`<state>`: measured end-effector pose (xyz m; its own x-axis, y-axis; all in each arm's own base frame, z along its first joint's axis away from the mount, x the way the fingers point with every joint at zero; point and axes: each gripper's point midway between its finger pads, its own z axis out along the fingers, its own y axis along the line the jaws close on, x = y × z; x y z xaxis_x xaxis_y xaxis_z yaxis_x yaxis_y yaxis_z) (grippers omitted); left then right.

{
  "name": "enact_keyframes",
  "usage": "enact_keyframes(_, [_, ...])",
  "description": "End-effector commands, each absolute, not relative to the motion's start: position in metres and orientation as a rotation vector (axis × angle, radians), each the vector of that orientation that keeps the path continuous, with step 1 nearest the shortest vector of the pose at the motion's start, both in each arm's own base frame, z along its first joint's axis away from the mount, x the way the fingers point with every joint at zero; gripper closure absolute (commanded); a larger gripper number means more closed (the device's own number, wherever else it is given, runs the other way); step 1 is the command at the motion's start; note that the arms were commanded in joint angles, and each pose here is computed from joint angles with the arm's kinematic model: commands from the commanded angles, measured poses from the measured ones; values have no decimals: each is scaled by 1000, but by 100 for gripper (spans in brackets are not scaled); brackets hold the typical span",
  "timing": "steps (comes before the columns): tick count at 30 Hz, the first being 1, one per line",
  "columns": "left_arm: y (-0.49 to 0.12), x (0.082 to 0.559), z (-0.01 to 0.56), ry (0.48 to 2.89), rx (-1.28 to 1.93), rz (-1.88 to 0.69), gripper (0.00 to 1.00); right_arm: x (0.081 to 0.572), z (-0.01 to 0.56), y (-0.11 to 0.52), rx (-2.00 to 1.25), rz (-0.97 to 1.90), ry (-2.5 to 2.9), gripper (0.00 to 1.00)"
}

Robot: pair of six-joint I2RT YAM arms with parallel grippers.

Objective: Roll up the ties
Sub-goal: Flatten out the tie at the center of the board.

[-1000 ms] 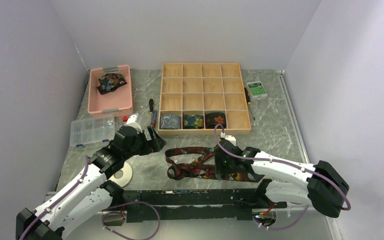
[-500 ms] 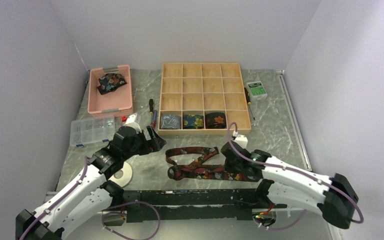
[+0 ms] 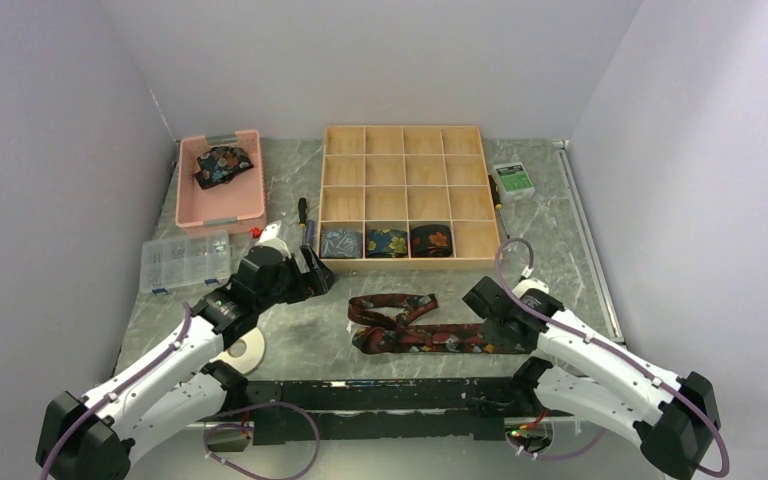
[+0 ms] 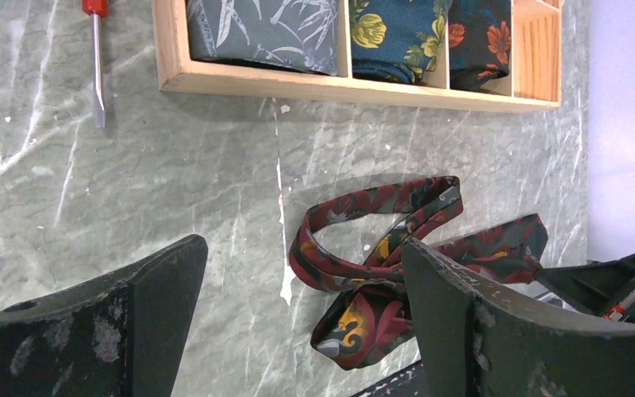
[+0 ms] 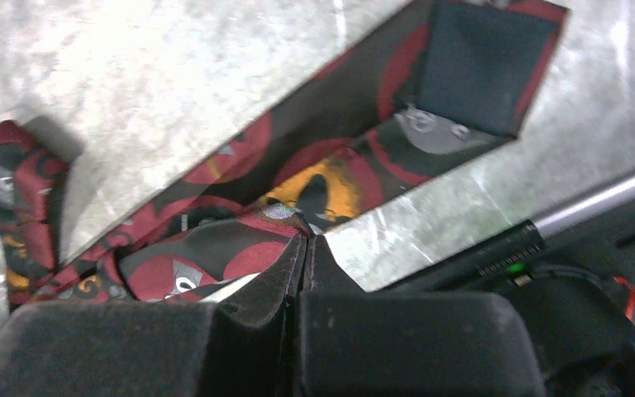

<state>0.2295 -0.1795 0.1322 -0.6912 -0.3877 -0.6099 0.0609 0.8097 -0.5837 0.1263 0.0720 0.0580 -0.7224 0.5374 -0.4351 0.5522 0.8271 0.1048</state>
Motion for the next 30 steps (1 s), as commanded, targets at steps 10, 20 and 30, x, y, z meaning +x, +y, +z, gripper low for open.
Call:
enact_keyframes(10, [-192,240,138,2153,-231,-820,6,117,72,26,1070,-366,2435,100])
enact_keyframes(20, [-185,237,132,2179,-218,-770,6,150,96,36,1065,-297,2344,27])
enact_keyframes(30, [-207,231,121,2304,-40,-804,8,221,122,204,102,480,2451,12])
